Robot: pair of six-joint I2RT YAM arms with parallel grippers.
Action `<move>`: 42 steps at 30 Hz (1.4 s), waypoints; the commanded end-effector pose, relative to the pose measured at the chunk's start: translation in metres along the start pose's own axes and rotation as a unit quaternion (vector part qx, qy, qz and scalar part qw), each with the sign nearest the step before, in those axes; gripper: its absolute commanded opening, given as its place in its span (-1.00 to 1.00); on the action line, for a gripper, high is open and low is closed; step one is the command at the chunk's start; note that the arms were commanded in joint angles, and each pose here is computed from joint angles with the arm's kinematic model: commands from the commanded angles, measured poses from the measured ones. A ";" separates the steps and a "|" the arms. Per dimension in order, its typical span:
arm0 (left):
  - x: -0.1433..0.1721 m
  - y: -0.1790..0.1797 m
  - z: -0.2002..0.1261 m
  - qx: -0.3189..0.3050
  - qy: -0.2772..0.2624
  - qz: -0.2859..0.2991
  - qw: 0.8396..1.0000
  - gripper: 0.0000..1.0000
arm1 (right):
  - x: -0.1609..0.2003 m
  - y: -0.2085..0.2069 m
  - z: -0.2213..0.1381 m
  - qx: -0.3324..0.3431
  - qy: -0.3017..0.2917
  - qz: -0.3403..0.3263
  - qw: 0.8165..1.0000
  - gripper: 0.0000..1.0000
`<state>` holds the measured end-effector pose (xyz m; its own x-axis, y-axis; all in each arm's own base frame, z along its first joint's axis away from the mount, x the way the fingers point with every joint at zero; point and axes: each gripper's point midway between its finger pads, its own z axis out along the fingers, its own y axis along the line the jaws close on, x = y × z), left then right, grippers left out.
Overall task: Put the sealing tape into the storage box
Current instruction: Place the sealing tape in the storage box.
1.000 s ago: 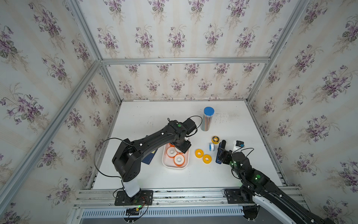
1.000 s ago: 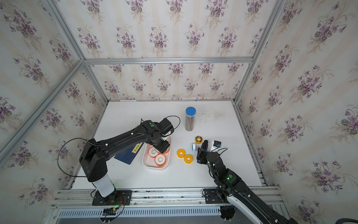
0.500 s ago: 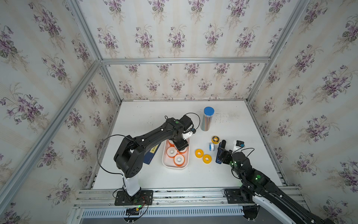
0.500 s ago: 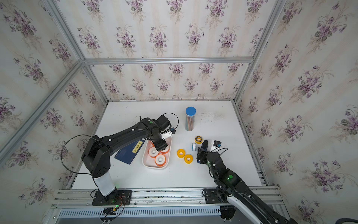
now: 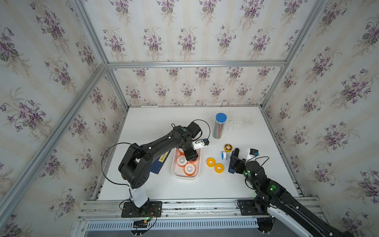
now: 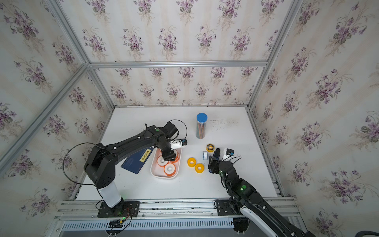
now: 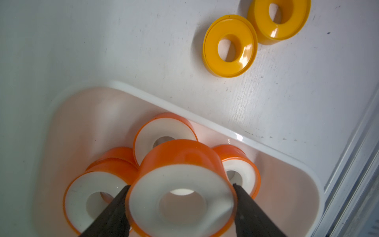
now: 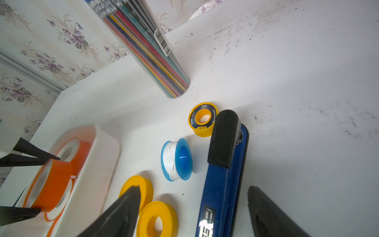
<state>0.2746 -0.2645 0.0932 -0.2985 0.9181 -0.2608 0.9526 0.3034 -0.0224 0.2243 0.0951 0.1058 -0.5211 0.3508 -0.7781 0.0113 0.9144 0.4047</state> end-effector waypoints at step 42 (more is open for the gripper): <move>0.000 0.016 0.026 0.004 0.043 0.013 0.999 0.74 | -0.002 0.003 0.001 -0.005 -0.005 -0.002 1.000 0.72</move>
<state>0.2891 -0.2666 0.0637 -0.2785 0.9453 -0.1701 0.9604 0.2753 -0.0425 0.2243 0.0951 0.1032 -0.5281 0.3450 -0.7759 0.0147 0.9173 0.3978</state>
